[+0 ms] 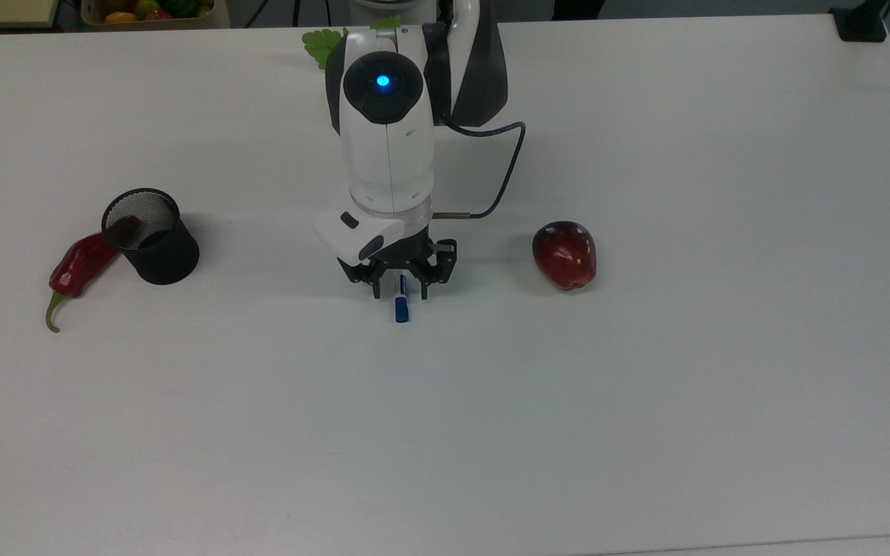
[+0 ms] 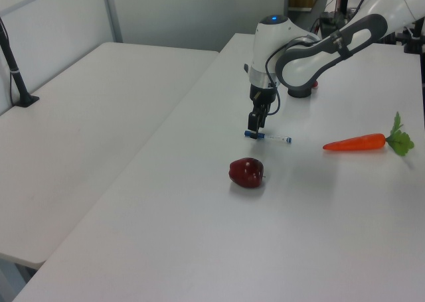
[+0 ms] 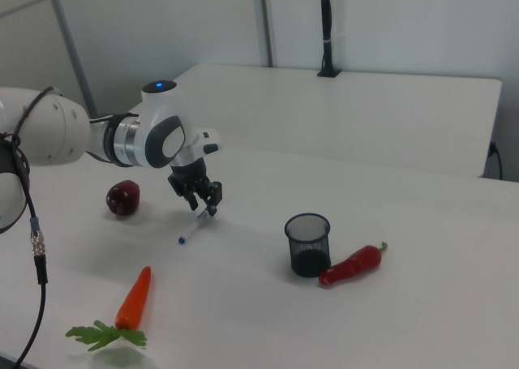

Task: Place marker
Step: 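Lower the open gripper around the marker and close on it, then lift the marker and carry it over the black mesh pen cup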

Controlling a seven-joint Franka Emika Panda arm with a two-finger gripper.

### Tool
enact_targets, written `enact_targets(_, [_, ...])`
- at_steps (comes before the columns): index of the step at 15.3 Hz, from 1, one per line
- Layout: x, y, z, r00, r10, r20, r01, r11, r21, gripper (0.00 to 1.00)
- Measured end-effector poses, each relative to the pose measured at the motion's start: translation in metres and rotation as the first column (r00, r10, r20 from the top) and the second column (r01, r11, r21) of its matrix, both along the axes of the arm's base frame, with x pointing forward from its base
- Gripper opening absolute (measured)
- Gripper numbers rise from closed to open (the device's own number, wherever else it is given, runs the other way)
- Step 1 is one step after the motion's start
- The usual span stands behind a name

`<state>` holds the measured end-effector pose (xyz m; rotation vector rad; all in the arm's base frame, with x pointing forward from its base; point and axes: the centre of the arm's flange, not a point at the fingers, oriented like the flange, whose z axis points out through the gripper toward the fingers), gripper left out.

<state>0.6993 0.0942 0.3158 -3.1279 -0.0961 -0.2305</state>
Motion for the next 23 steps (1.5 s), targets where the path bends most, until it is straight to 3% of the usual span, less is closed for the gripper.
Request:
enact_targets(3, [0.001, 0.0, -0.002, 1.0, 0.0, 0.01, 0.0, 1.0, 0.002, 0.5])
enact_targets(4, [0.001, 0.0, -0.003, 1.0, 0.0, 0.008, 0.0, 1.0, 0.002, 0.38])
enact_targets(5, [0.001, 0.0, -0.005, 1.0, 0.0, 0.006, 0.0, 1.0, 0.002, 0.34])
enact_targets(10, [0.001, 0.001, -0.008, 1.0, 0.013, 0.004, -0.013, 1.0, -0.016, 0.29])
enact_targets(13, [0.001, 0.001, -0.008, 1.0, 0.016, 0.005, -0.016, 1.0, -0.019, 0.17])
enact_targets(19, [0.003, 0.002, -0.003, 1.0, 0.017, 0.014, -0.016, 1.0, -0.018, 0.17])
enact_targets(23, [0.003, 0.001, 0.032, 0.999, 0.014, 0.037, -0.014, 1.0, -0.018, 0.17])
